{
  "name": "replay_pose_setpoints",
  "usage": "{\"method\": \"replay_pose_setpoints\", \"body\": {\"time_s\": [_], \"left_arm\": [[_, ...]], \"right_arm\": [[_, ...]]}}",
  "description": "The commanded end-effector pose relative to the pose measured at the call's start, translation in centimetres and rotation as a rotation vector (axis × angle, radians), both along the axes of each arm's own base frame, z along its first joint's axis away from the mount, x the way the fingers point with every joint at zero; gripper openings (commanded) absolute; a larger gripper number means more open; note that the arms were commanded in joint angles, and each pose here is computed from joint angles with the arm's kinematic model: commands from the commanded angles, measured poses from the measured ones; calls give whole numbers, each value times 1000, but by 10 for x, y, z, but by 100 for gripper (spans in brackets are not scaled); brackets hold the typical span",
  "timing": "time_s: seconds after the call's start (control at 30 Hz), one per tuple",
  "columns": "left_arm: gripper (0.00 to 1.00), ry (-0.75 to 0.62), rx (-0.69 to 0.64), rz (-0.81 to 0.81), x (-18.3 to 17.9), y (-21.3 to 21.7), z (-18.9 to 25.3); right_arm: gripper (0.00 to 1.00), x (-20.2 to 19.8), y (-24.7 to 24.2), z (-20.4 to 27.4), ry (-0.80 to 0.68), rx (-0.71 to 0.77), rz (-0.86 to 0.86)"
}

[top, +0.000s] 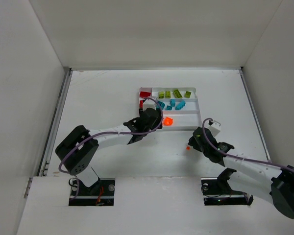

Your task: Sort the legos into containers by color

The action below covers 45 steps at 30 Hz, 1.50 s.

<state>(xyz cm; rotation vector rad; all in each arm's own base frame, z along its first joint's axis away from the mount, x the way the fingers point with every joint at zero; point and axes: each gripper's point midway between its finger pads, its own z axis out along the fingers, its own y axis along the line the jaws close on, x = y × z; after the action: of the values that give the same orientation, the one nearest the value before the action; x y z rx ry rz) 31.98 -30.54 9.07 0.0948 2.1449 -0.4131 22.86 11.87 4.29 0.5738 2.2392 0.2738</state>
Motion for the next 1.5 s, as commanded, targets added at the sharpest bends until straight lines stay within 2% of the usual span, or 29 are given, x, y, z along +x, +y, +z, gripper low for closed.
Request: {"method": "replay_pose_setpoints", "body": {"time_s": [0.0, 0.27, 0.6, 0.93, 1.07, 1.3, 1.47], "left_arm": [[52, -75, -123, -20, -9, -4, 38], [52, -115, -195, -48, -25, 2, 43], [52, -93, -195, -34, -22, 6, 34], [52, -93, -197, -19, -20, 11, 34], [52, -95, -200, -11, -18, 15, 32], [52, -87, -201, -11, -17, 14, 28], [52, -82, -208, -5, -15, 16, 28]], "right_arm": [[53, 2, 0, 11, -3, 8, -51], [51, 19, 12, 9, 12, -30, -44], [38, 22, 15, 2, 56, -65, -49], [37, 22, 19, -1, 125, -131, -4], [33, 25, 22, -2, 156, -159, 12], [37, 33, 26, -3, 180, -200, 24], [33, 38, 39, -9, 190, -195, 50]]}}
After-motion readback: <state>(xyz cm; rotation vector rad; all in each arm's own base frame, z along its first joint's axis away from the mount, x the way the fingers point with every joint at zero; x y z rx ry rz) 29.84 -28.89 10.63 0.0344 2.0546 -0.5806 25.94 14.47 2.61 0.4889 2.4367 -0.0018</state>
